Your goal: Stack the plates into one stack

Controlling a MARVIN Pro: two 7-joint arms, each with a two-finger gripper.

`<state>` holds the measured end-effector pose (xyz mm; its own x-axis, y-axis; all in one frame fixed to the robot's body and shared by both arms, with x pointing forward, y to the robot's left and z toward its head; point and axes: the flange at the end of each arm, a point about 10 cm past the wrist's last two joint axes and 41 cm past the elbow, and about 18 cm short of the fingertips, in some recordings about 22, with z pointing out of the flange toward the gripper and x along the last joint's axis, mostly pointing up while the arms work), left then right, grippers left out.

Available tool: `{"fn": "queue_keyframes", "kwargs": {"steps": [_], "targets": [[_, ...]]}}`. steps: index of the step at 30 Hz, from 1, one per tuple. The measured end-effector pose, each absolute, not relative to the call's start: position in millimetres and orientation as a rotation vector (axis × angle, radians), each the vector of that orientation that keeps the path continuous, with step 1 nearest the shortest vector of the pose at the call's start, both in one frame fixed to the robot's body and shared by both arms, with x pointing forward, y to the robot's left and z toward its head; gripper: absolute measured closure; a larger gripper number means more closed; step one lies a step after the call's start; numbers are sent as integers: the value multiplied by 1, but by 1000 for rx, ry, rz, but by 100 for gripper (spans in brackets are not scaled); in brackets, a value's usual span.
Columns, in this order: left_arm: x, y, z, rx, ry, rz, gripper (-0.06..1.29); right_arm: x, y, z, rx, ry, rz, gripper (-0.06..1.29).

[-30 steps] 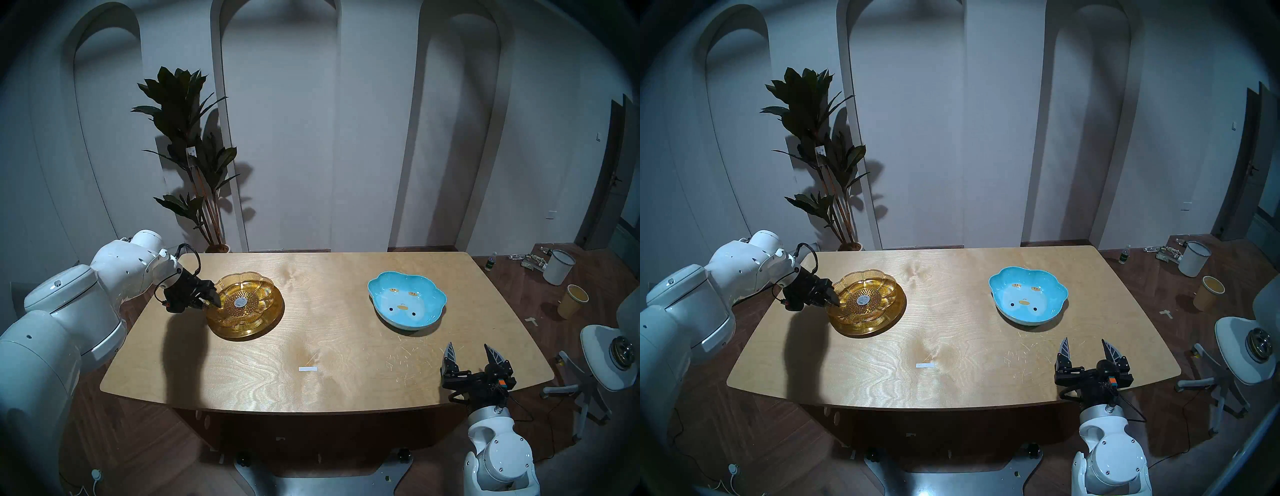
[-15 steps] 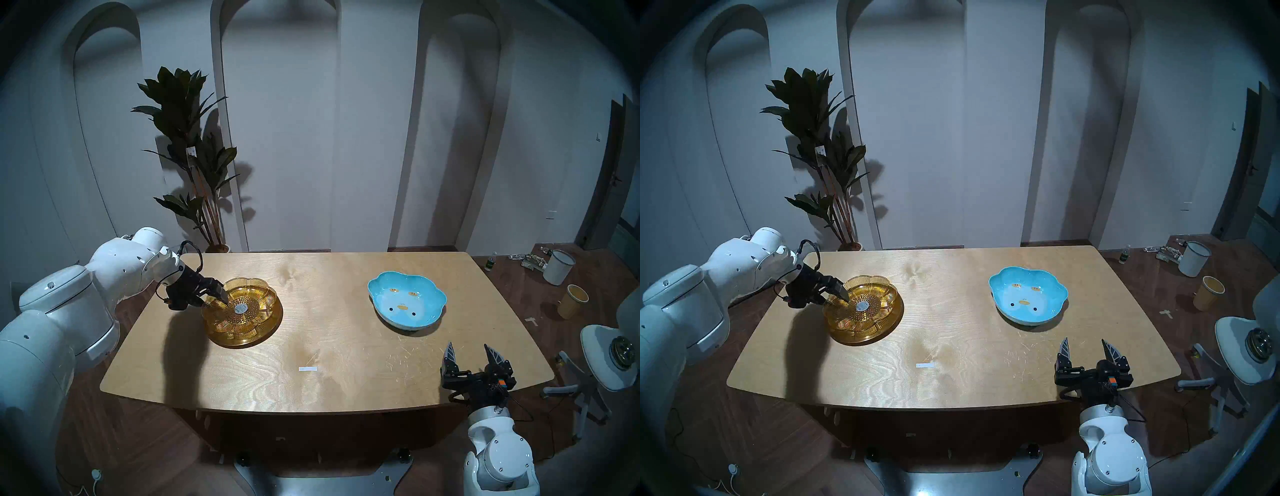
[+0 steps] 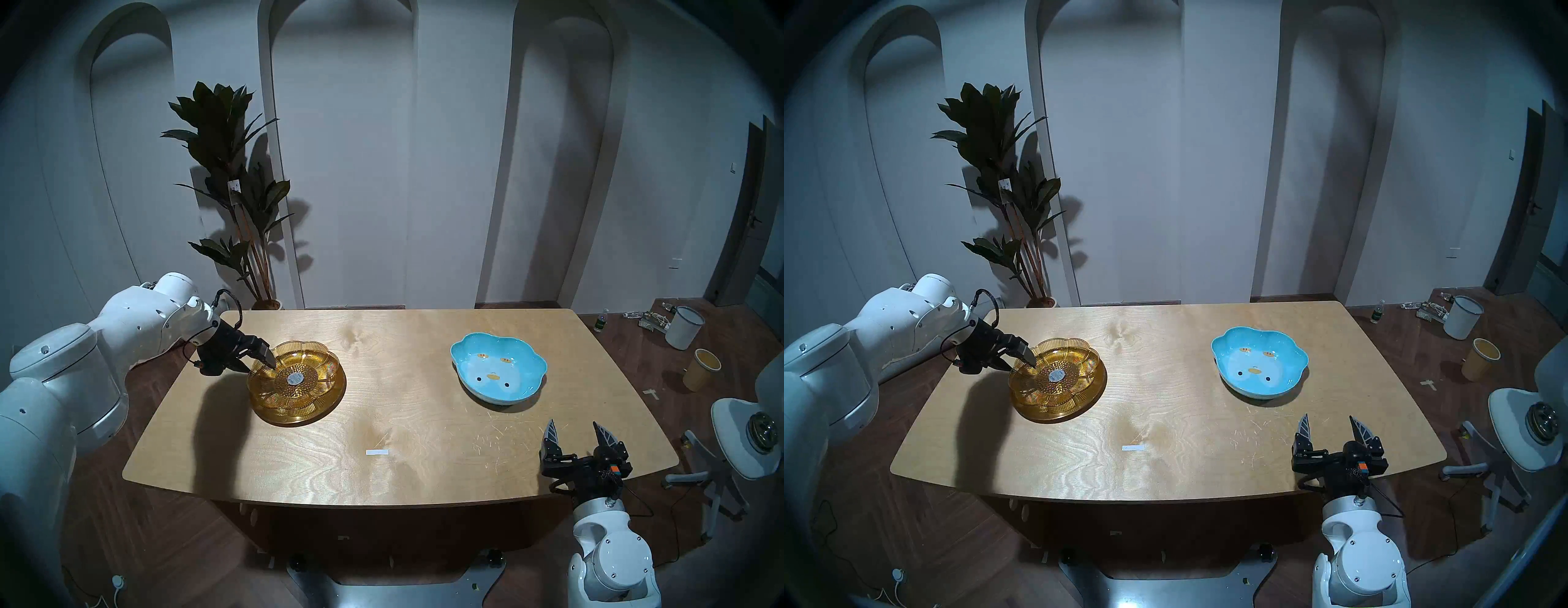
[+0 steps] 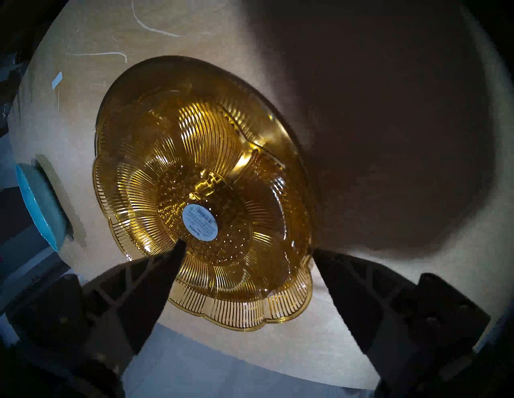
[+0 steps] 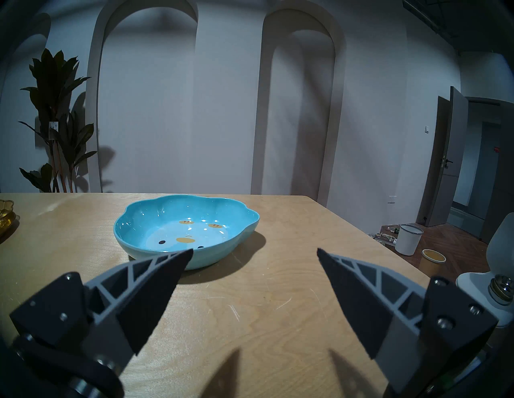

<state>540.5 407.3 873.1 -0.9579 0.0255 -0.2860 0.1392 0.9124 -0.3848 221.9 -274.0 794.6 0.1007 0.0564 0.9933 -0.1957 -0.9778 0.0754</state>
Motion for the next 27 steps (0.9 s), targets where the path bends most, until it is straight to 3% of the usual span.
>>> {"fn": "queue_keyframes", "kwargs": {"steps": [21,27], "targets": [[568,407,974,-101,2269,-1135,5,222,-274,794,2183,-142,1983,0],[567,405,974,-205,2080,-1353,5,222,-274,794,2183,-143,1983,0]]}}
